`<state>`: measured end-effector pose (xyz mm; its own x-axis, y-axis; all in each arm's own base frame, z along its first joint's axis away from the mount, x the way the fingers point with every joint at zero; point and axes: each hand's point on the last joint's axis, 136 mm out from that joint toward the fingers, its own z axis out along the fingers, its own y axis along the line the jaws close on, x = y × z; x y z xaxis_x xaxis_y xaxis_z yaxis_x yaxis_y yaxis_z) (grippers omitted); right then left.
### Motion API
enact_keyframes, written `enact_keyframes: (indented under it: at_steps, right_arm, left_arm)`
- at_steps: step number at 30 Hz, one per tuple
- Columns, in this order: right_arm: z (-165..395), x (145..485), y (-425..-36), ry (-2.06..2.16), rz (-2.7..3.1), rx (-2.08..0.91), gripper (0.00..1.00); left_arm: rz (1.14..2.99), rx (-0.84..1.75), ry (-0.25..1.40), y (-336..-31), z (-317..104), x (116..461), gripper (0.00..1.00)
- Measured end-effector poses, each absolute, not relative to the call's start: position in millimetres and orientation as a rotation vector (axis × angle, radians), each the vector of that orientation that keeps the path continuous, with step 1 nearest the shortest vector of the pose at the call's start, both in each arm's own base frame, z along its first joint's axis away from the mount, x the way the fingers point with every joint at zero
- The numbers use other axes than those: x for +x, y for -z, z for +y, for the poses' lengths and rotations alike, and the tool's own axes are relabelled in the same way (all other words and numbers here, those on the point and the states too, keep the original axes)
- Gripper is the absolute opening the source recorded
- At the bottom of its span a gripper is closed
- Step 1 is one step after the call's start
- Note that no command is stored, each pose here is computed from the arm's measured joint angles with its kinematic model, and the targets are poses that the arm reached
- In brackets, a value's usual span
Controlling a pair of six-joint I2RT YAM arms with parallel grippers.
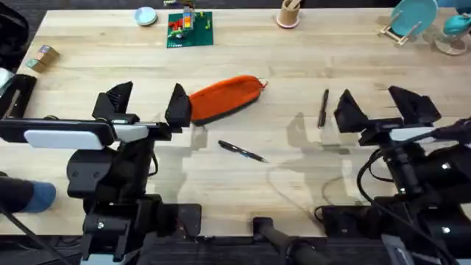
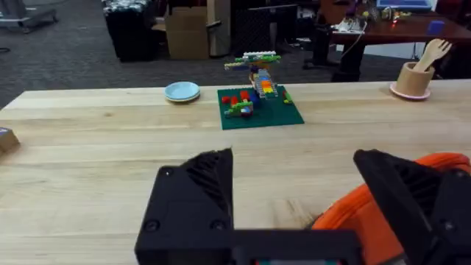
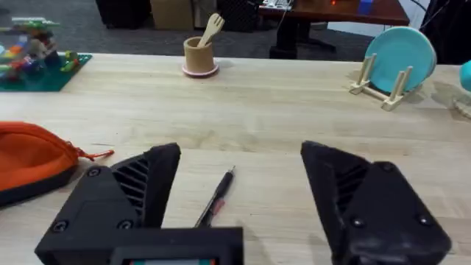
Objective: Unzip the bag, pick up the pens from the table one at a time and place them inside, then zip the bag closed.
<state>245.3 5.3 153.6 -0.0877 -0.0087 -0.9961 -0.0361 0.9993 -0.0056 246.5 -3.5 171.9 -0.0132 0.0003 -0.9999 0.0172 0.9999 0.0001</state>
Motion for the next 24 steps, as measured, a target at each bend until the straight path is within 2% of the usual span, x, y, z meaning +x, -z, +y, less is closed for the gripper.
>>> enact_keyframes:
  at_steps: [11, 17, 24]
  right_arm:
    - [10, 244, -155, -0.048, 1.661, -0.057, 0.996]
    - [12, 235, -149, -0.068, 1.798, -0.058, 0.996]
    - [13, 239, -187, -0.077, 1.839, -0.062, 0.996]
  left_arm:
    - [1.625, 0.014, 0.013, -169, -3, 244, 0.992]
    - [1.683, 0.015, 0.007, -190, -3, 234, 0.990]
    - [1.815, 0.057, -0.025, -207, -3, 227, 0.991]
